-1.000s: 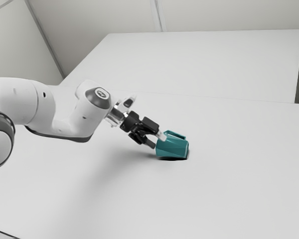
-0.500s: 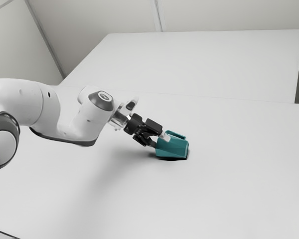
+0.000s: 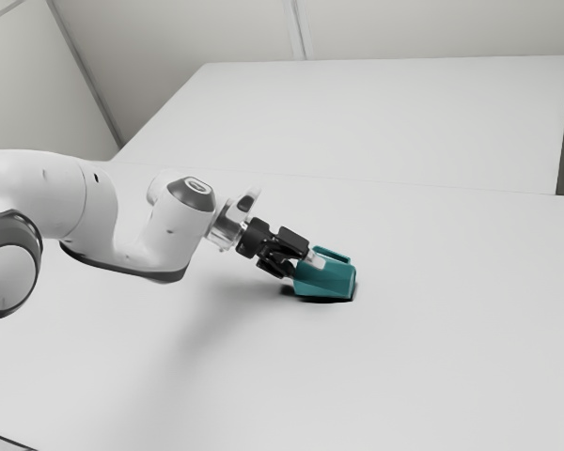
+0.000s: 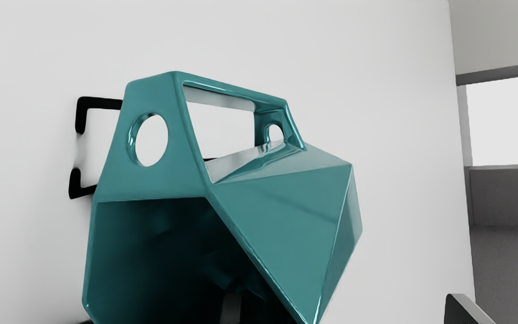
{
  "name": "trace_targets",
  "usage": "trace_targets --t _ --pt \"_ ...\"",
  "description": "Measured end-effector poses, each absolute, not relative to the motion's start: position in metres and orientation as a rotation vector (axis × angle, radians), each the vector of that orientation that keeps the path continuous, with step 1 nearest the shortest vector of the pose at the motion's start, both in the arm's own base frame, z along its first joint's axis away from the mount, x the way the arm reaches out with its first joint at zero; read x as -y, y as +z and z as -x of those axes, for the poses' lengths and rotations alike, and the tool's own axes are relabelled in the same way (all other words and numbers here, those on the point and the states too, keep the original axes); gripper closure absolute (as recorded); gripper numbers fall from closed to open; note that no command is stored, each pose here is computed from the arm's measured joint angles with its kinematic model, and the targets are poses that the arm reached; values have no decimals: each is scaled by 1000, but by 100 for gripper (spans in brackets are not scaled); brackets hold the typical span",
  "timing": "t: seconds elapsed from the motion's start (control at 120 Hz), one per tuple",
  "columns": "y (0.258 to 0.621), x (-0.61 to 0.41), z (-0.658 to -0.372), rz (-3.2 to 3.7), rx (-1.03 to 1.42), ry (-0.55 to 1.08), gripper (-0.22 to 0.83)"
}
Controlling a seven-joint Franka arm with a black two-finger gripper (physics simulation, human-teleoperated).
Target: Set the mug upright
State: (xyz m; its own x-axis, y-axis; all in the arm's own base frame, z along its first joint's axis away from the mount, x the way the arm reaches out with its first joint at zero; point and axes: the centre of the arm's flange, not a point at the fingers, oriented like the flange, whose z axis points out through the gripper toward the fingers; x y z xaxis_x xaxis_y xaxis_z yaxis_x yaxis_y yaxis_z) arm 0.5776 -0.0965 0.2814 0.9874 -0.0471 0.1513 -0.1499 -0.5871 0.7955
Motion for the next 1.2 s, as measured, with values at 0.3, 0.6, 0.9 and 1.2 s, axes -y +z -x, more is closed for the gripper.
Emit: trace_targets --t 0.3,0.6,0.9,1.2 --pt "273 95 -576 -2177 134 147 26" --pt "267 89 -575 -2175 134 157 36" --pt "268 91 -575 -2156 136 180 46" --pt "268 92 -575 -2141 138 202 61"
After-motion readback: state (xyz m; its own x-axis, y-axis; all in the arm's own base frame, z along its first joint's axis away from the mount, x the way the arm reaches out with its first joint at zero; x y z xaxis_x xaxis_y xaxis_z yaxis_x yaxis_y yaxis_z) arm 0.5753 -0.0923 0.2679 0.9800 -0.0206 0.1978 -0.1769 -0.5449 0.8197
